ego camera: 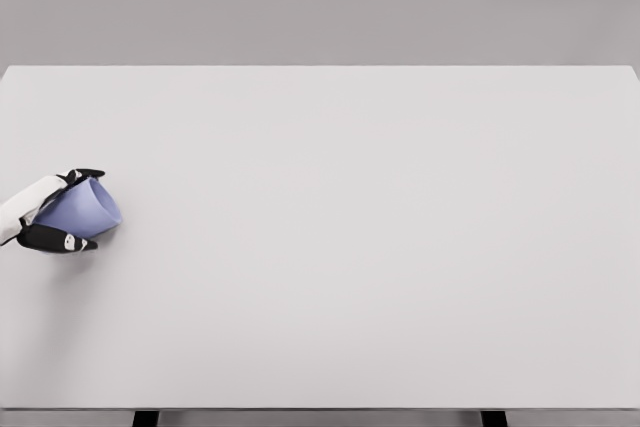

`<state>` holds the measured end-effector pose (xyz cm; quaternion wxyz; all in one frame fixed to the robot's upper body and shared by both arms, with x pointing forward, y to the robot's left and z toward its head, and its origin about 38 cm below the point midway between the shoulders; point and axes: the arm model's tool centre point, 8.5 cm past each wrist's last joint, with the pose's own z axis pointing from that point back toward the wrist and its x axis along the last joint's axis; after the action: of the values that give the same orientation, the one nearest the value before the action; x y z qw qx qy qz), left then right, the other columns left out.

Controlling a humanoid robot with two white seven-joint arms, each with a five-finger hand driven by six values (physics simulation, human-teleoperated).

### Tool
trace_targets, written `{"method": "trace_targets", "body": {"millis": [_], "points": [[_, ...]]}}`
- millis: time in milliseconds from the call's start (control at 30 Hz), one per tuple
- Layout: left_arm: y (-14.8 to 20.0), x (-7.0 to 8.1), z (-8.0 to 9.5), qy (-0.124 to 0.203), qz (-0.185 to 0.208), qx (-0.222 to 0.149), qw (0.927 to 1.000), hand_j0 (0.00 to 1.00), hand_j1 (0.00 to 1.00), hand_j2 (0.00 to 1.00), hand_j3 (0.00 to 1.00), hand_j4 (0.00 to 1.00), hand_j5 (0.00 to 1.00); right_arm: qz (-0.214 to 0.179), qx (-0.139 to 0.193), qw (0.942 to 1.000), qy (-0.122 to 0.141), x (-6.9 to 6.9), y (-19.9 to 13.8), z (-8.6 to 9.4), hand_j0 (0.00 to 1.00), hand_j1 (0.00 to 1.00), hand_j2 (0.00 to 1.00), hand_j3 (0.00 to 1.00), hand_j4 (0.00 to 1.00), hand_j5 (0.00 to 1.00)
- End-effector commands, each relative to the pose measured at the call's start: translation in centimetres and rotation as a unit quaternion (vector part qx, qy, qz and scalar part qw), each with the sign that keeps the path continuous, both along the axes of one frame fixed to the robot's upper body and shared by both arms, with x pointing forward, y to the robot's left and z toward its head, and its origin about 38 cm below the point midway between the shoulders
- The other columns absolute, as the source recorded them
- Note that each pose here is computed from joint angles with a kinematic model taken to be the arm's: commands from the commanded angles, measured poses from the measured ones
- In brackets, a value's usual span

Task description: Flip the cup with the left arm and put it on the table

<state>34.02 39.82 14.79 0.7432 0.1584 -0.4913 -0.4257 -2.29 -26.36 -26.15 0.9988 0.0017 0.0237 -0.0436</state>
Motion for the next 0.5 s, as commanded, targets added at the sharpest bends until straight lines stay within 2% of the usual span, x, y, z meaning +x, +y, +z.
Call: {"method": "trace_targets", "body": {"millis": [0,233,300,367,467], "points": [[0.0,0.0,0.0,-0.001,0.001,0.0,1.0,0.77,0.77,0.77,0.77,0.77,0.77,0.0,0.0,1.0,0.0,0.0,0.0,0.0,1.0,1.0,1.0,1.0,1.0,1.0],[-0.1,0.2,0.2,-0.005,0.001,-0.004,1.0,0.77,0.77,0.77,0.77,0.77,0.77,0.0,0.0,1.0,0.0,0.0,0.0,0.0,1.0,1.0,1.0,1.0,1.0,1.0],[-0.1,0.7,1.0,-0.016,0.002,-0.005,0.9999,0.77,0.77,0.77,0.77,0.77,0.77,0.001,0.0,1.0,0.0,0.0,0.0,0.0,1.0,1.0,1.0,1.0,1.0,1.0],[-1.9,1.5,0.9,-0.033,0.0,-0.043,0.9985,0.78,0.78,0.78,0.78,0.78,0.78,0.001,0.0,1.0,0.0,0.0,0.0,0.0,1.0,1.0,1.0,1.0,1.0,1.0],[-2.6,2.1,1.3,-0.051,0.009,-0.074,0.9959,0.78,0.78,0.78,0.78,0.78,0.78,0.001,0.0,1.0,0.0,0.0,0.0,0.0,1.0,1.0,1.0,1.0,1.0,1.0]]}}
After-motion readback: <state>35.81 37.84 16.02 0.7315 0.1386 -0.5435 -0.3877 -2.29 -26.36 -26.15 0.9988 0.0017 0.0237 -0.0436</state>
